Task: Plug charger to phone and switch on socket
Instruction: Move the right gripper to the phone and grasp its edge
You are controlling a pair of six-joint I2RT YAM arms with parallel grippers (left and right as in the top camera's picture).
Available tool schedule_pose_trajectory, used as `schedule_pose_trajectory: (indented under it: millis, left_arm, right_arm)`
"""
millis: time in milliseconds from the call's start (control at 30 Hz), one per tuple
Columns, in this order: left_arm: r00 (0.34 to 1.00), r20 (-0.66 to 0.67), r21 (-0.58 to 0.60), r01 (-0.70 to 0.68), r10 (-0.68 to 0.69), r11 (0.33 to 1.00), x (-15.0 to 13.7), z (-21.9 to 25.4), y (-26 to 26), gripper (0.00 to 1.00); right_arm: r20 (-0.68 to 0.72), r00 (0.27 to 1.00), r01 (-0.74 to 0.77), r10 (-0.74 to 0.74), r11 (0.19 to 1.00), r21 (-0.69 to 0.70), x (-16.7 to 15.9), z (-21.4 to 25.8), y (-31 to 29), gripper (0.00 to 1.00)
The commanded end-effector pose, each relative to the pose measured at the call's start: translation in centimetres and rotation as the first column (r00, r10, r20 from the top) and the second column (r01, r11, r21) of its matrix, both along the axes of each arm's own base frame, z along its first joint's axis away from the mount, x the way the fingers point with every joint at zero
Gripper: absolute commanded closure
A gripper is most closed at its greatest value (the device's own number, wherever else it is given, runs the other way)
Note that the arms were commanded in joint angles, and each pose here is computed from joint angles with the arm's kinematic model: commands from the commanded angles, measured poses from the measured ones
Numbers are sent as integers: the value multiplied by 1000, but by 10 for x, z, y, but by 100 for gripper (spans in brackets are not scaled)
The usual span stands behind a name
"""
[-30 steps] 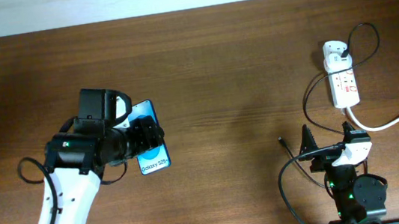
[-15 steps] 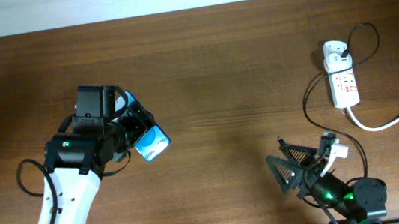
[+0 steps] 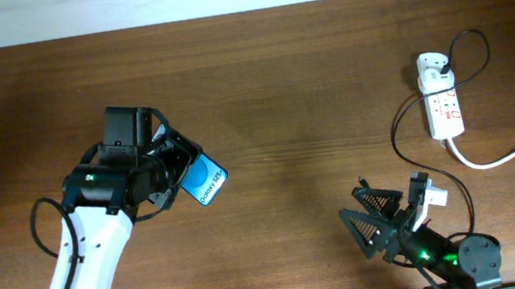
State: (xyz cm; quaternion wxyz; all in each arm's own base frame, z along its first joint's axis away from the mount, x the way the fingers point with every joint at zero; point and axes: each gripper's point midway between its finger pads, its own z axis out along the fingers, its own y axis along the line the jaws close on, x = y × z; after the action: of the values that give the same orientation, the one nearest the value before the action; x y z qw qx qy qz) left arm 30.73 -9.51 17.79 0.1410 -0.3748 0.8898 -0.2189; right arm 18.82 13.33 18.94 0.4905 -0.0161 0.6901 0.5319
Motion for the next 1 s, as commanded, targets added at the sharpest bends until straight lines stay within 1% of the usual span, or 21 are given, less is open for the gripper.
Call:
schedule_pose_trajectory:
  millis: [0,67,133,167,200,233,267,333,367,467,533,567,600,700,833,900,933,967]
  left_arm:
    - [1000,26,-24,-4,5,1000,6,10,-4,47]
    - [1000,26,-24,-4,5,1000,6,10,-3,47]
    - [1000,26,-24,-4,5,1000,6,10,-3,46]
    - [1000,26,-23,-4,5,1000,6,10,-3,46]
    - [1000,26,-23,-4,5,1000,6,10,-3,46]
    - [1000,26,-23,-4,5,1000,6,10,-3,46]
    - [1000,26,-24,-5,5,1000,6,10,-3,46]
    - [1000,21,-32,-21,22,999,6,10,-3,46]
    - [999,15,-45,-45,45,998,6,11,-4,46]
    - [997,20,-73,-71,73,995,10,14,-6,46]
    - [998,8,-115,-64,65,991,9,15,-13,46]
    - [998,6,-117,-62,63,991,8,15,-13,46]
    - [998,4,-117,-62,63,991,8,15,-13,45]
    - [998,1,-125,-57,58,990,7,16,-15,45]
    - [999,-1,-139,-49,50,989,6,16,-17,45]
    - [999,2,-139,-49,50,989,7,17,-17,45]
    - [999,5,-140,-49,50,989,8,17,-17,45]
    - [999,5,-140,-49,50,989,8,17,-17,45]
  right_arm:
    - [-58,996,71,-70,997,19,12,-6,-5,2]
    - [-113,989,91,-92,996,-11,21,-13,-6,2]
    - [-120,987,96,-103,994,-60,28,-10,-7,2]
    - [-114,988,88,-102,989,-122,40,2,-6,2]
    - [-127,987,82,-102,985,-153,48,8,-5,2]
    - [-169,983,40,-75,979,-202,61,15,0,2]
    - [-155,988,-21,-14,975,-223,63,22,8,2]
    - [-75,990,-132,117,962,-240,66,39,32,2]
    - [-53,988,-154,145,958,-242,67,41,42,2]
    - [-53,979,-204,197,940,-274,67,26,85,2]
    - [8,974,-216,227,936,-279,66,28,115,1]
    - [30,974,-207,223,938,-278,68,29,124,2]
    - [24,980,-185,197,952,-243,72,28,136,2]
    - [36,983,-170,180,966,-193,78,23,159,2]
    - [-2,984,-175,176,982,-67,89,19,173,2]
    - [-27,984,-178,178,984,18,96,16,178,1]
    - [-31,983,-178,179,984,22,97,14,180,1]
    - [-38,983,-178,178,984,18,98,9,184,2]
